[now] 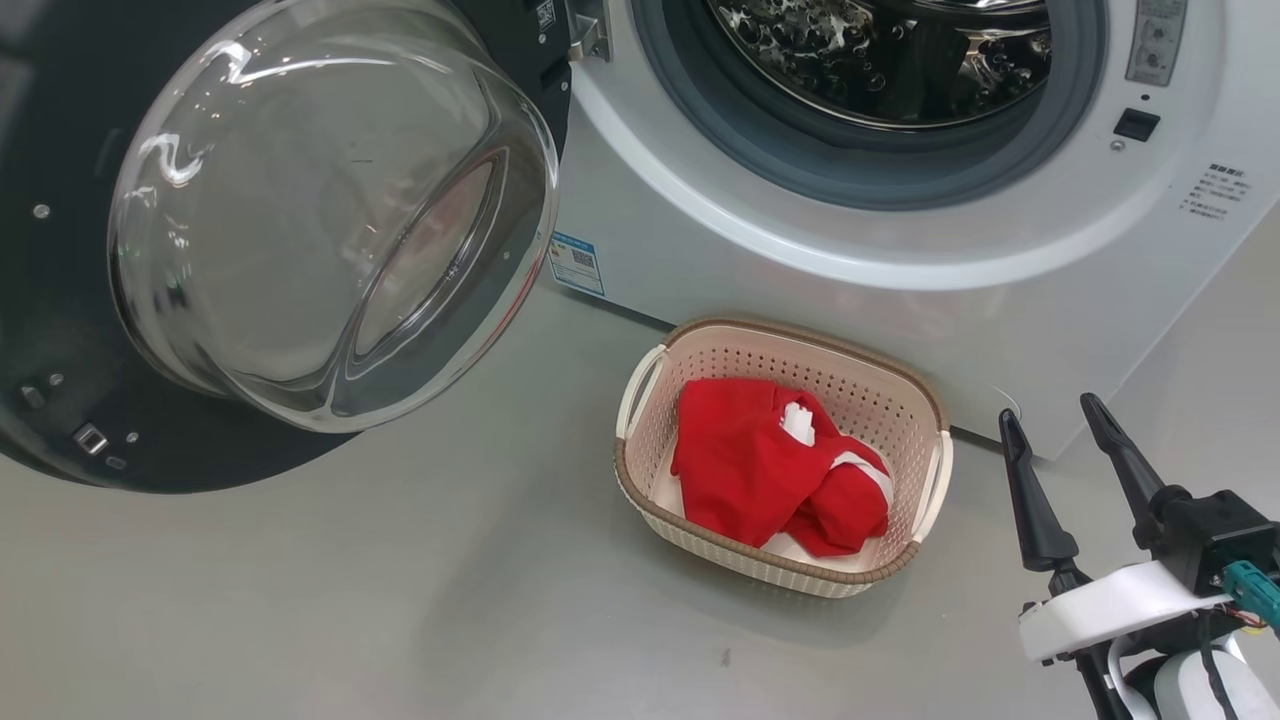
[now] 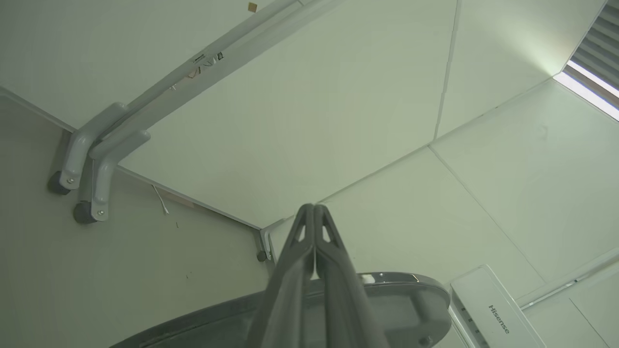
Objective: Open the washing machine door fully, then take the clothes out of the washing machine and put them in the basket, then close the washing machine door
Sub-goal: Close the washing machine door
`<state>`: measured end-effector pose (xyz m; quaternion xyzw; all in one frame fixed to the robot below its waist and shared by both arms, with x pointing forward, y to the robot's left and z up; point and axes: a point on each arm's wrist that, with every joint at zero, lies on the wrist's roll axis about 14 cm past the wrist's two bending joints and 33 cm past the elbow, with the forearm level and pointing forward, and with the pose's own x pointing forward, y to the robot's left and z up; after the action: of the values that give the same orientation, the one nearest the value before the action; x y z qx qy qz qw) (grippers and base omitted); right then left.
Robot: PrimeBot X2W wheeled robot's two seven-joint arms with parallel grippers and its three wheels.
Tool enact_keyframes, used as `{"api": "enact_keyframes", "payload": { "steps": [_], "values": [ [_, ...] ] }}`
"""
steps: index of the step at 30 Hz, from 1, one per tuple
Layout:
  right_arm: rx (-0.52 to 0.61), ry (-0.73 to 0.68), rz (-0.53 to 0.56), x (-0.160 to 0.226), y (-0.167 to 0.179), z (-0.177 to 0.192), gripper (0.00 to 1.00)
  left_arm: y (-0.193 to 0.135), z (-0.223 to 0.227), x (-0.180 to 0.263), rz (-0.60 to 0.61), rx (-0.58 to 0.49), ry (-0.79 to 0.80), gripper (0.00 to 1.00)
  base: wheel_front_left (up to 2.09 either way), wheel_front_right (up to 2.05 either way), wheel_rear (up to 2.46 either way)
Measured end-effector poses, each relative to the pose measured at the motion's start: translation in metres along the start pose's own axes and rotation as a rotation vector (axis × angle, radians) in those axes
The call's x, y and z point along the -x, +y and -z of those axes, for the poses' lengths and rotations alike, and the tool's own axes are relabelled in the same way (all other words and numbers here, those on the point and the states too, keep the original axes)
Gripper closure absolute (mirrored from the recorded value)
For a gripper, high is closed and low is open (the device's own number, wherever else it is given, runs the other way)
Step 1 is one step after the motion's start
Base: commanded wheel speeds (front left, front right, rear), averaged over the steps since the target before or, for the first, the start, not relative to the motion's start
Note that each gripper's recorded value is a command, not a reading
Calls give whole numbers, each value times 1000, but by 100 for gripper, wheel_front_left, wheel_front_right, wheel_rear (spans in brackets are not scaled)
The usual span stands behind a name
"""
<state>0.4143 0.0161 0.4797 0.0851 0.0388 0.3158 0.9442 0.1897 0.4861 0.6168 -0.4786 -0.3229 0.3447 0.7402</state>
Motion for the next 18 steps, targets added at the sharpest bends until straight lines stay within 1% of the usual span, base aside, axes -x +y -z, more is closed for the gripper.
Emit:
{"api": "enact_keyframes", "payload": {
  "steps": [3, 5, 13, 18],
  "values": [
    [2, 2, 3, 0, -3, 0, 0, 13, 13, -3, -48, 2, 66, 100, 0, 0, 0],
    [1, 11, 4, 0, -5, 2, 0, 18, 21, -6, -66, 28, 103, 100, 0, 0, 0],
    [-4, 33, 5, 2, -10, 8, 0, 43, 43, -13, -156, -23, 213, 100, 0, 0, 0],
    [-3, 40, 19, 3, -18, 11, 0, 49, 55, -17, -177, -37, 247, 100, 0, 0, 0]
  ]
}}
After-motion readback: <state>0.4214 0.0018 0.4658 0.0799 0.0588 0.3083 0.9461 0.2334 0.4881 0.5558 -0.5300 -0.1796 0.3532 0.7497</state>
